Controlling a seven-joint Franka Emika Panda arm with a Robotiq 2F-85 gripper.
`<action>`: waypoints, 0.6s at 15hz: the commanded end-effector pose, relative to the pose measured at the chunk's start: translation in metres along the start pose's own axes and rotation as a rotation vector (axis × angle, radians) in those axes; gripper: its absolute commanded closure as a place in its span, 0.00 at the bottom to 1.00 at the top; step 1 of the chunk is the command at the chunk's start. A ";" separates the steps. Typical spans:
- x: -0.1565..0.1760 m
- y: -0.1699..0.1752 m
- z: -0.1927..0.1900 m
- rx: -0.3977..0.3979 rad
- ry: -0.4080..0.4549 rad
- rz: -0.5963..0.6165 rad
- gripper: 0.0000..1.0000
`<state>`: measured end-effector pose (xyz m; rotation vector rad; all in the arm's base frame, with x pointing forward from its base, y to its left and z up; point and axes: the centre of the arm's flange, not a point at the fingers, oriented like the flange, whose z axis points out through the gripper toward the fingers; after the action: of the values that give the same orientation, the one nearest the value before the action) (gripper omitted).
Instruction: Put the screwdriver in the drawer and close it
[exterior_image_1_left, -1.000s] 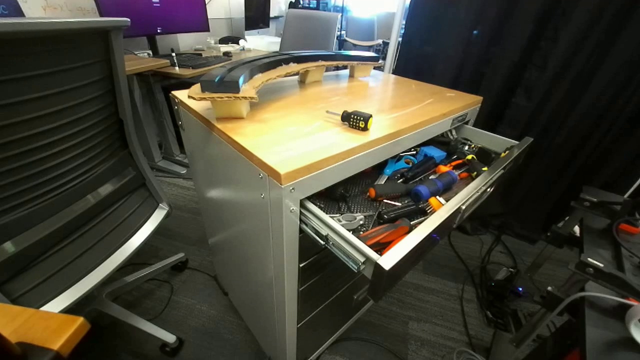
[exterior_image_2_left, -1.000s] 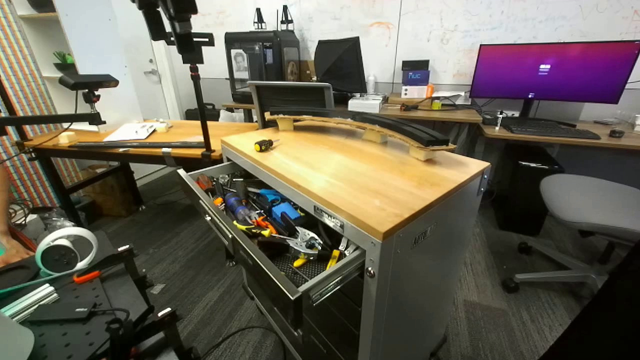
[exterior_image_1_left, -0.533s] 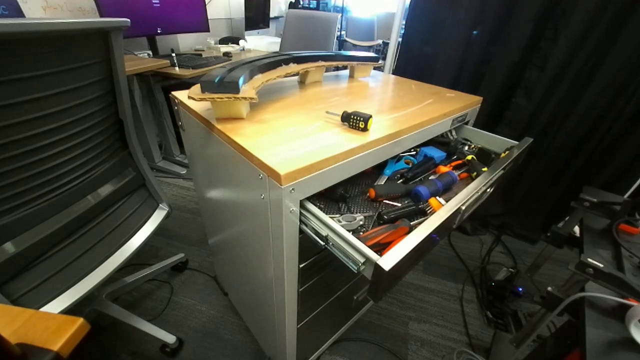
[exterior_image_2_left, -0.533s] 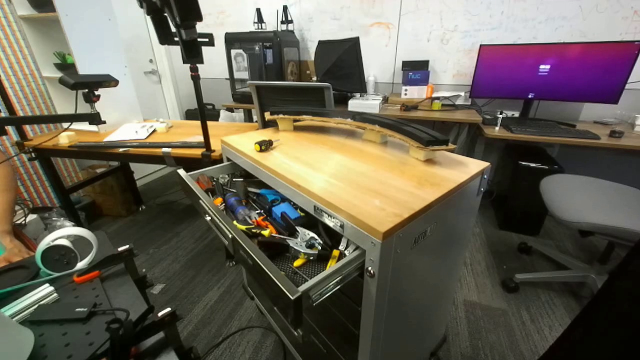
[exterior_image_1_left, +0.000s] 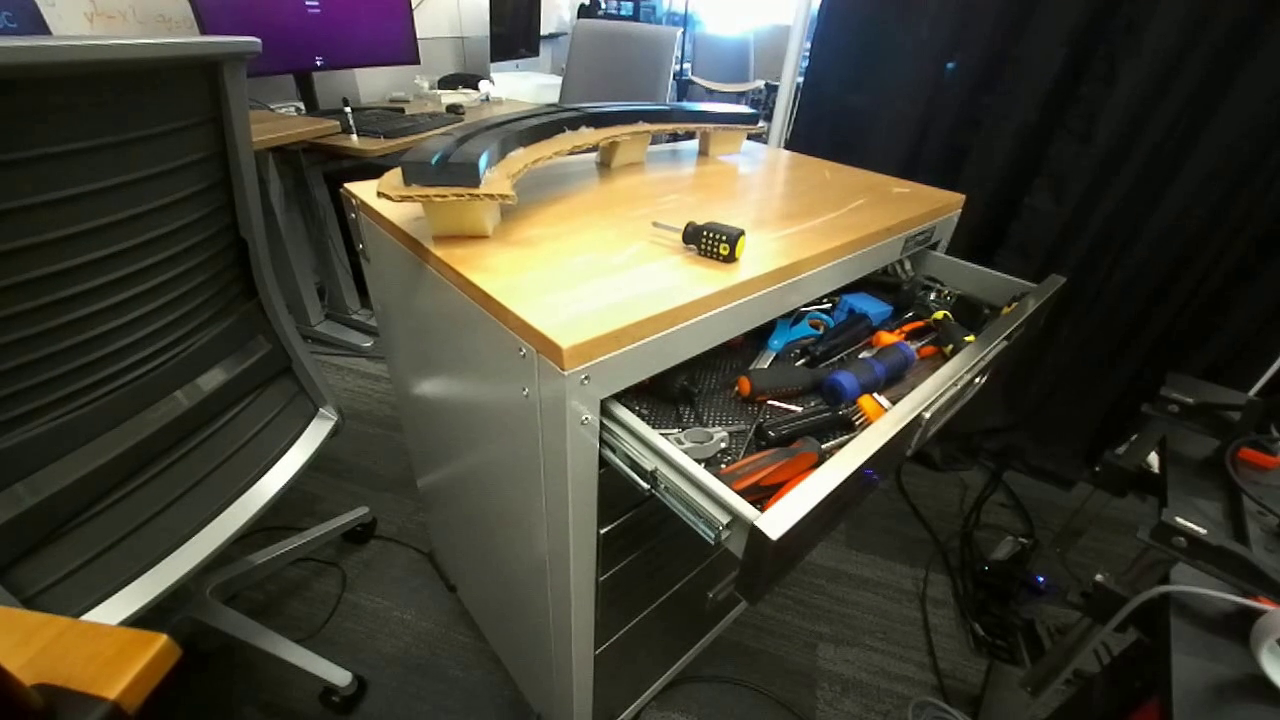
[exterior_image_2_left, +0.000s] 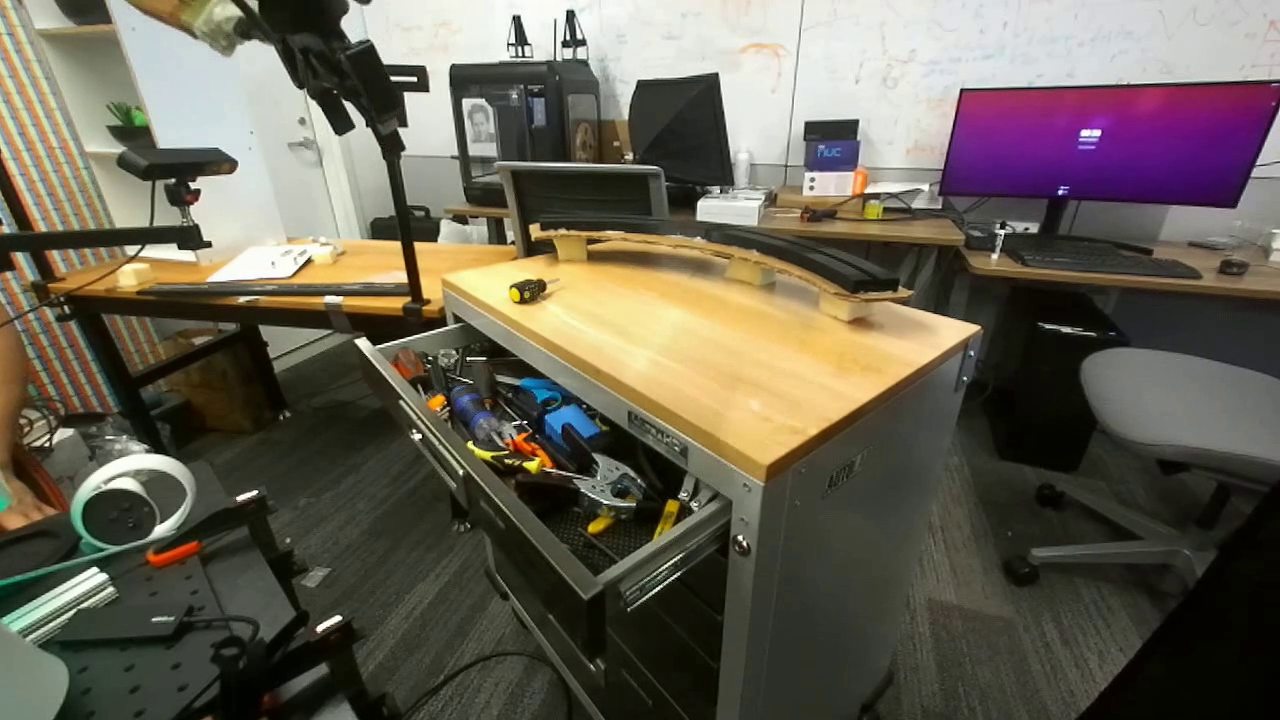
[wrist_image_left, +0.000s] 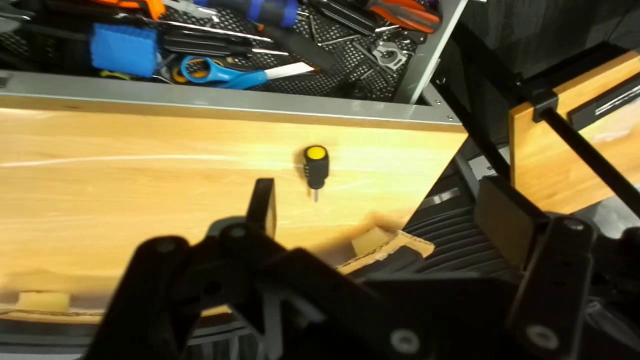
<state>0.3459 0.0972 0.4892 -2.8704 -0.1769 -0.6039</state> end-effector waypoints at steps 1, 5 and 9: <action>0.019 -0.063 0.058 -0.004 0.054 -0.056 0.00; 0.031 -0.102 0.115 -0.031 0.149 -0.066 0.00; 0.058 -0.093 0.166 -0.082 0.229 -0.014 0.00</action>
<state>0.3962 0.2143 0.4011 -2.8379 -0.2297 -0.8496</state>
